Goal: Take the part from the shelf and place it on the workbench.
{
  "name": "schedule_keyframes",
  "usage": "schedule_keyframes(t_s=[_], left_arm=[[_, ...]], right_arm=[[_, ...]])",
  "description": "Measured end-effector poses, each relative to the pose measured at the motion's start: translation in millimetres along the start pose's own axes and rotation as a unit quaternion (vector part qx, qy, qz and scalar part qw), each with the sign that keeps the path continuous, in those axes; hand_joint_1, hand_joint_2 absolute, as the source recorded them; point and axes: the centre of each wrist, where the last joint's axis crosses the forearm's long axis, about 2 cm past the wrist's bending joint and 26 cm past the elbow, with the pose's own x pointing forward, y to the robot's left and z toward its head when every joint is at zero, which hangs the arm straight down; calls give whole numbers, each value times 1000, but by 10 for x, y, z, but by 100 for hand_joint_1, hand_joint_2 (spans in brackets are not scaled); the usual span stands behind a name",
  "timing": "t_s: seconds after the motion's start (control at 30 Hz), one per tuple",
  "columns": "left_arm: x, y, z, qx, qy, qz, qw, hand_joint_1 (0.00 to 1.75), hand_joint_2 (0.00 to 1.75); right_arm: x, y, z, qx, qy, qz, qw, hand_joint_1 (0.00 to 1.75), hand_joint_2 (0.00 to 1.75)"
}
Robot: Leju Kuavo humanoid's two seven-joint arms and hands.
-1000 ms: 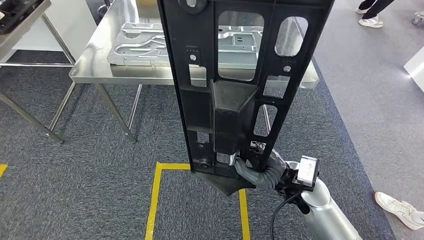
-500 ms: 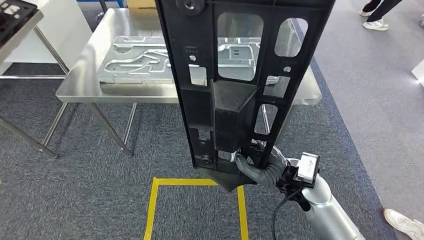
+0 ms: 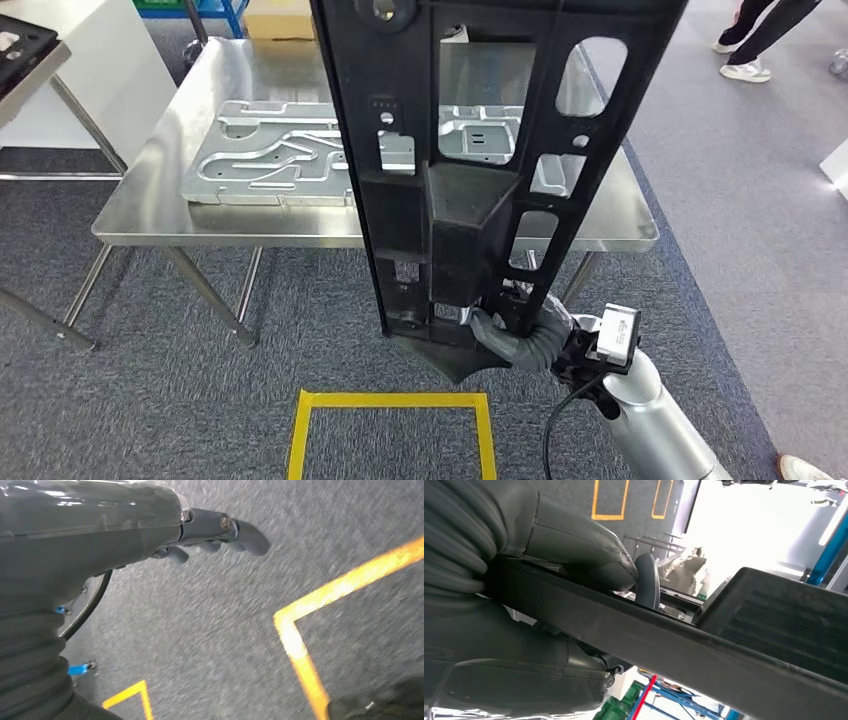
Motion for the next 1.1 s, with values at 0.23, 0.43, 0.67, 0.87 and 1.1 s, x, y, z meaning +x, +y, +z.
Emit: schedule_keyframes(t_s=[0.23,0.43,0.67,0.87,1.1], left_arm=[[-14,-13,6,-2,1,-2,1000,0,175],[3,-17,7,-3,-1,-4,1000,0,175],[32,1,-3,-7,-6,1,1000,0,175],[-15,-18,6,-15,-12,-1,1000,0,175],[65,9,-9,-18,-27,0,999,0,175]], right_arm=[[-14,25,15,-5,1,-4,1000,175,175],[-17,38,40,-10,3,-3,1000,175,175],[23,-36,10,-3,11,24,1000,175,175],[196,-554,-363,22,30,112,993,175,175],[607,-1431,-1016,-21,48,275,960,175,175]])
